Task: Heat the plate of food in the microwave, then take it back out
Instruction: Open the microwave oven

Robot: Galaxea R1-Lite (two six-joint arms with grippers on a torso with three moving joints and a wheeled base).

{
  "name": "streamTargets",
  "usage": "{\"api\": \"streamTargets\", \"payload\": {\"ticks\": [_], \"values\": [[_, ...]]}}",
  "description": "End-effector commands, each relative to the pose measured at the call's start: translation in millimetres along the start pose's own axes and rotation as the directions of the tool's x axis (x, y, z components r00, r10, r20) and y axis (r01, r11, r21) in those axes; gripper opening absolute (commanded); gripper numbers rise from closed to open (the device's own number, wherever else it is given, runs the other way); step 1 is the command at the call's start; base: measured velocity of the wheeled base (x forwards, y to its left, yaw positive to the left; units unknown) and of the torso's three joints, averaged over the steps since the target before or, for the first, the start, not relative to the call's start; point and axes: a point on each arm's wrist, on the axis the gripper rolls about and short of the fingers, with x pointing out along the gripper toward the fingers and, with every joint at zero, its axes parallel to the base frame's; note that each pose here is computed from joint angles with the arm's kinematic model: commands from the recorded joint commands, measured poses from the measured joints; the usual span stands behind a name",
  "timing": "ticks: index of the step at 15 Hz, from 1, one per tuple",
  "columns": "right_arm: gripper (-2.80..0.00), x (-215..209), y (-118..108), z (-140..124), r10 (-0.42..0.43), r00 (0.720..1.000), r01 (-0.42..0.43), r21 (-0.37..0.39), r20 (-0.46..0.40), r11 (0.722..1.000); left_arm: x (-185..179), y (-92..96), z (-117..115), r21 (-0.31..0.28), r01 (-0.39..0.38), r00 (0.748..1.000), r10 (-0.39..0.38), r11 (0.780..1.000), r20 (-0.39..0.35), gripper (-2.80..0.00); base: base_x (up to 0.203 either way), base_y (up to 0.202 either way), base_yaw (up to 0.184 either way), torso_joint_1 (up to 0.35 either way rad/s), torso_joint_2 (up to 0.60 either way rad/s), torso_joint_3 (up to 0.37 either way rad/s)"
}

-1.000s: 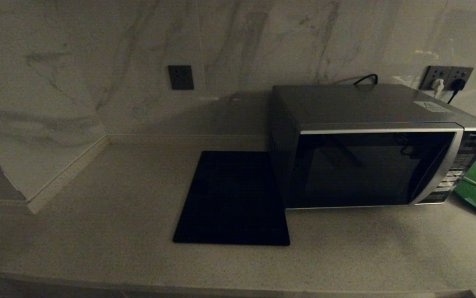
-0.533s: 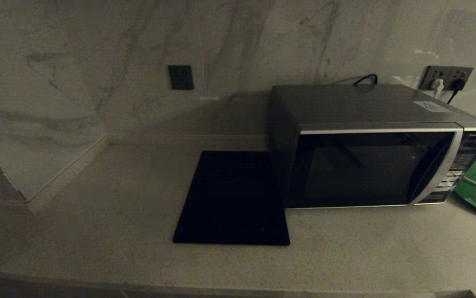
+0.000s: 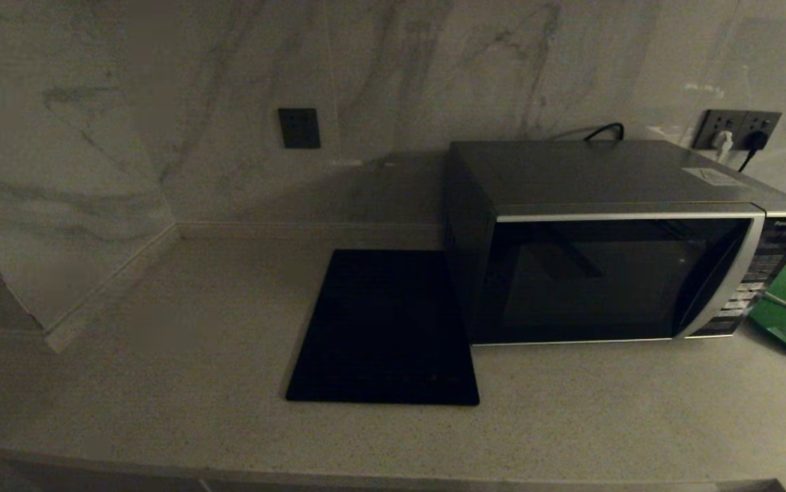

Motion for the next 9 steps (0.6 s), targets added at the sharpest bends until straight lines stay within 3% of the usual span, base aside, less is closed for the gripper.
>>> {"api": "streamTargets", "payload": {"ticks": [1,5,9], "values": [[-2.8,-47,22,-24,-0.077,0.989,0.094,-0.14,0.125,0.986,0,0.0,0,-0.001,-0.001,1.0,0.001,1.0,0.0,-2.8,0.0,0.0,0.0,0.0,0.0,0.0],[-2.8,-98,22,-42,-0.102,0.938,0.215,-0.33,0.33,0.919,0,0.0,0,-0.001,-0.001,1.0,0.001,1.0,-0.001,-2.8,0.0,0.0,0.0,0.0,0.0,0.0],[-2.8,-134,-12,-77,-0.055,0.92,0.252,-0.476,0.388,0.843,0,0.0,0,-0.001,-0.001,1.0,0.001,1.0,0.0,-2.8,0.0,0.0,0.0,0.0,0.0,0.0]]}}
